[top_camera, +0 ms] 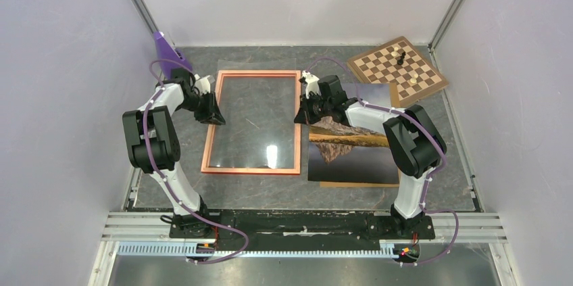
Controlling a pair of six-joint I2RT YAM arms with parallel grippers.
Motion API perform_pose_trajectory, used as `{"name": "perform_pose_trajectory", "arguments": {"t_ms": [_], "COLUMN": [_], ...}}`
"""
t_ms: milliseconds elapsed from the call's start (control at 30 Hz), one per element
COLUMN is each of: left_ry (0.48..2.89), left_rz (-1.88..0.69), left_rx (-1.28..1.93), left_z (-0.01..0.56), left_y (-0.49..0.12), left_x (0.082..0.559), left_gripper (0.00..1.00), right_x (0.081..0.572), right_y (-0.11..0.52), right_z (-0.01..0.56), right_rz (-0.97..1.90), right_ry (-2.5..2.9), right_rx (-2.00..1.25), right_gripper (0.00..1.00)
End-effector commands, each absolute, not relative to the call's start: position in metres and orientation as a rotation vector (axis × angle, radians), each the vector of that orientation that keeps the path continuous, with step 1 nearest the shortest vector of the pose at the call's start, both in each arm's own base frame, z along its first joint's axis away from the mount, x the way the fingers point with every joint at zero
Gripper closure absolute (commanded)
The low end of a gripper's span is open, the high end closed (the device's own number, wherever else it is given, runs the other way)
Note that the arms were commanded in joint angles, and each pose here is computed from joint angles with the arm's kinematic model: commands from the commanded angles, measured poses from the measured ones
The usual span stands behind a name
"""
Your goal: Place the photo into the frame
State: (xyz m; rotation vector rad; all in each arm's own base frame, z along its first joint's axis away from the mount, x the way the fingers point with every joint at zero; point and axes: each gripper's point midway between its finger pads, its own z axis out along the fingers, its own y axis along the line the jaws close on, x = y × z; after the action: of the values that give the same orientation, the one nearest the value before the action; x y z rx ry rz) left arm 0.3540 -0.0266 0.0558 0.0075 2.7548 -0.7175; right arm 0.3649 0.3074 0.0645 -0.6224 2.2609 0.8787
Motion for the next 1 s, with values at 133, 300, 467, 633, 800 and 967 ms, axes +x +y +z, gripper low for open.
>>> {"name": "perform_pose_trajectory", "arguments": {"t_ms": [133, 300, 467, 633, 800, 967], "left_ry": [2.752, 2.757, 2.762, 2.764, 2.772, 2.772], "left_rz": [-0.5, -0.485, -0.47, -0.472, -0.49, -0.564], "left_rx": [0.087, 0.085, 0.086, 0.088, 0.091, 0.063], "left_z": [0.041, 0.039, 0.037, 0.036, 0.032, 0.03], "left_y": [0.005, 0.007, 0.009, 0.008, 0.006, -0.003], "left_x": [0.368, 0.368, 0.368, 0.368, 0.368, 0.365], "left_gripper": [0.67, 0.64, 0.62, 0.61, 0.64, 0.94], "right_x": [0.375, 0.375, 0.375, 0.375, 0.375, 0.376], "right_y": [0.296, 0.295, 0.294, 0.293, 0.292, 0.291], "right_z": [0.07, 0.069, 0.068, 0.067, 0.067, 0.065], "right_rz": [0.801, 0.8, 0.793, 0.788, 0.785, 0.779], "right_ry": [2.231, 2.231, 2.231, 2.231, 2.231, 2.235], "right_rx": [-0.611, -0.609, -0.603, -0.603, -0.601, -0.601], "right_gripper": [1.0, 1.0, 1.0, 1.0, 1.0, 1.0]}}
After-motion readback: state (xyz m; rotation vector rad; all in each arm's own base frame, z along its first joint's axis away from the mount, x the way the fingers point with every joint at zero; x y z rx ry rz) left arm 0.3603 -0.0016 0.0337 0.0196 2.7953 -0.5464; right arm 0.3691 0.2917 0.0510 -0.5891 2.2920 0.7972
